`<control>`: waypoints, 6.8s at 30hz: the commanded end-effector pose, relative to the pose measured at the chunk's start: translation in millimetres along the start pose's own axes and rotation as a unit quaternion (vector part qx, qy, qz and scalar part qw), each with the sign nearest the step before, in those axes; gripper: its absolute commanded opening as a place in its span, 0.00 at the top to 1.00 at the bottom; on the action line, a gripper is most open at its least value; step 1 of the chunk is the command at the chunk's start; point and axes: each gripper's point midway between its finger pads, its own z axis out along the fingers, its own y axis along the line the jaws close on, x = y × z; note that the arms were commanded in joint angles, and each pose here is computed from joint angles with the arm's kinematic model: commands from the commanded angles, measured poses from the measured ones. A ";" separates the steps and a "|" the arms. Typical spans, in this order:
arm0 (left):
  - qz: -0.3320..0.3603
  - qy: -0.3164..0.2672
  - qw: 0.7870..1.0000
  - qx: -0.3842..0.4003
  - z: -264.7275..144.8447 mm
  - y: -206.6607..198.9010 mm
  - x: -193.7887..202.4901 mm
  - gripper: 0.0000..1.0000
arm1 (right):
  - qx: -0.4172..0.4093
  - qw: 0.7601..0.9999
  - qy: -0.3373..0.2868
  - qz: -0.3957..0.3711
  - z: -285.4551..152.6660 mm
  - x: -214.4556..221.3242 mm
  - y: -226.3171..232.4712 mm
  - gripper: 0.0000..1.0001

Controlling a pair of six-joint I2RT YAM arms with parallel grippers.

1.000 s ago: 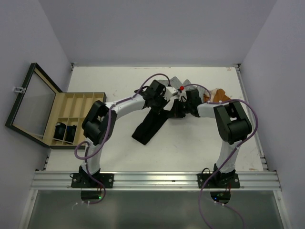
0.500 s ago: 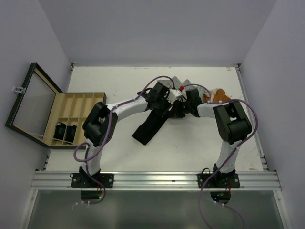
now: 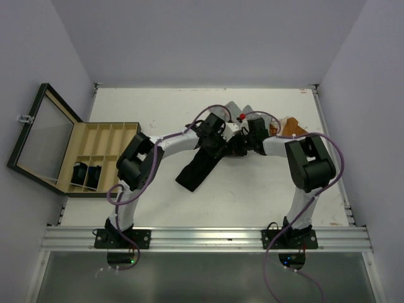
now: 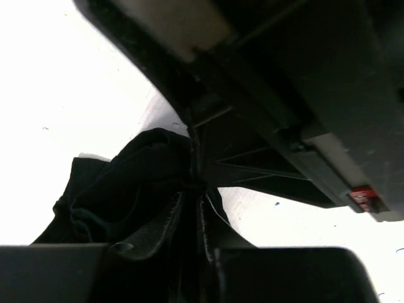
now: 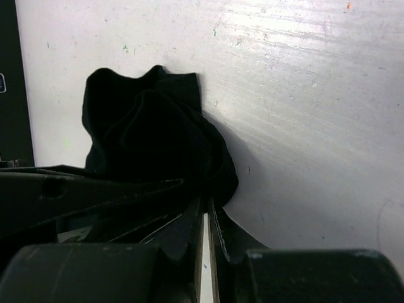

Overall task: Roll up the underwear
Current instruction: Fold the underwear

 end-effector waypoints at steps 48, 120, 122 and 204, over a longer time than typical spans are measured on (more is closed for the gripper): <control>0.033 0.032 0.998 -0.038 -144.2 -25.7 81.9 0.58 | -0.158 0.977 0.095 0.106 -19.3 87.5 125.4 1.00; 0.009 0.065 0.998 0.017 -77.1 -60.6 96.0 0.97 | -0.084 0.975 0.128 0.163 20.4 113.2 86.4 1.00; 0.006 0.066 0.998 0.018 -73.8 -60.7 98.2 0.95 | -0.090 0.975 0.124 0.161 18.5 110.0 89.1 1.00; -0.258 -0.164 0.906 0.292 -119.6 -44.1 62.3 0.77 | -0.169 0.966 0.194 0.003 66.7 40.1 64.4 1.00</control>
